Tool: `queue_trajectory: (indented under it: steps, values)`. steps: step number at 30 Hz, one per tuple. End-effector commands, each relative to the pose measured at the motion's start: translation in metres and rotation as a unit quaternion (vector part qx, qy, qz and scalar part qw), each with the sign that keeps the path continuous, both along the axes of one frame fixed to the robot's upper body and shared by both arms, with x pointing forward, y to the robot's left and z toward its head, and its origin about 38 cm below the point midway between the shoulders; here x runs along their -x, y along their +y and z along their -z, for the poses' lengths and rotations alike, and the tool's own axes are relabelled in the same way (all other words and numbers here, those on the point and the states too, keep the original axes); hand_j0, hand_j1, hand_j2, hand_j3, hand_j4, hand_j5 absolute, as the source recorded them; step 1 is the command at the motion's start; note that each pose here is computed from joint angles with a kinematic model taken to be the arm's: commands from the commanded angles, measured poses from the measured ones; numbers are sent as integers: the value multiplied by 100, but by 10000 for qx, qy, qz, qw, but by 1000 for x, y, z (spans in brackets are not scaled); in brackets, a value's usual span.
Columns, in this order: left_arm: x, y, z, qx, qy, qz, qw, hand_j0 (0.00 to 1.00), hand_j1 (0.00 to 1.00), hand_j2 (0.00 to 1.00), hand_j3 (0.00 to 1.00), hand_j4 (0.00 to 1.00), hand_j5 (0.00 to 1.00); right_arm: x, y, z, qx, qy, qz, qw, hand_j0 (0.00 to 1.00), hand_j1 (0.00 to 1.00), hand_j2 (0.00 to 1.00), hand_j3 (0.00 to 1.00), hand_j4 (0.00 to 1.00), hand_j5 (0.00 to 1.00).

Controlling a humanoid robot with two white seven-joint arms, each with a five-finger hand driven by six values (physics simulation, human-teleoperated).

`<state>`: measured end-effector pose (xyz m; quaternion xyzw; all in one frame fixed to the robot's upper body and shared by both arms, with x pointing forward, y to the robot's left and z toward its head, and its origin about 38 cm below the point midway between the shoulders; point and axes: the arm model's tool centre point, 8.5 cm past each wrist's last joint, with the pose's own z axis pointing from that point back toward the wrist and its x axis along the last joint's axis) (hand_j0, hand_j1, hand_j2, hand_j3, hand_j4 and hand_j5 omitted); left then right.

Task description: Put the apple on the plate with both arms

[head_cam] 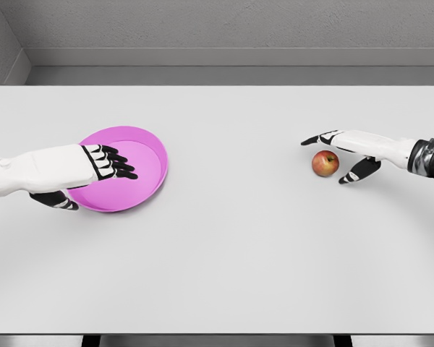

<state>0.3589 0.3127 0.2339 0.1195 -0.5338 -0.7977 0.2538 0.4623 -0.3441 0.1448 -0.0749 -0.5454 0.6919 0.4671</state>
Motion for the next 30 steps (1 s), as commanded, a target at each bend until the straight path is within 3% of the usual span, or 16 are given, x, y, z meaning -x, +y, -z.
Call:
queue_trajectory:
  steps: [1, 6, 14, 18, 24, 30]
  values:
    - [0, 0, -1, 23, 9, -13, 10000, 100, 100, 100, 100, 100, 100, 0, 0, 0, -37, 2, 9, 10000, 89, 89, 89, 89, 89, 89]
    - [0, 0, -1, 23, 9, -13, 10000, 100, 100, 100, 100, 100, 100, 0, 1, 0, -37, -1, -3, 10000, 82, 82, 82, 82, 82, 82]
    - [0, 0, 0, 22, 23, -10, 10000, 100, 100, 100, 100, 100, 100, -1, 5, 1, -72, 6, -28, 10000, 82, 82, 82, 82, 82, 82]
    - [0, 0, 0, 22, 24, -10, 10000, 100, 100, 100, 100, 100, 100, 0, 7, 3, -66, 24, -58, 10000, 77, 77, 77, 77, 77, 77]
    - [0, 0, 1, 22, 31, -11, 10000, 100, 100, 100, 100, 100, 100, 1, 8, 2, -74, -6, -121, 9999, 59, 59, 59, 59, 59, 59]
    - [0, 0, 1, 22, 31, -11, 10000, 100, 100, 100, 100, 100, 100, 0, 10, 1, -82, -27, -144, 9999, 55, 55, 55, 55, 55, 55]
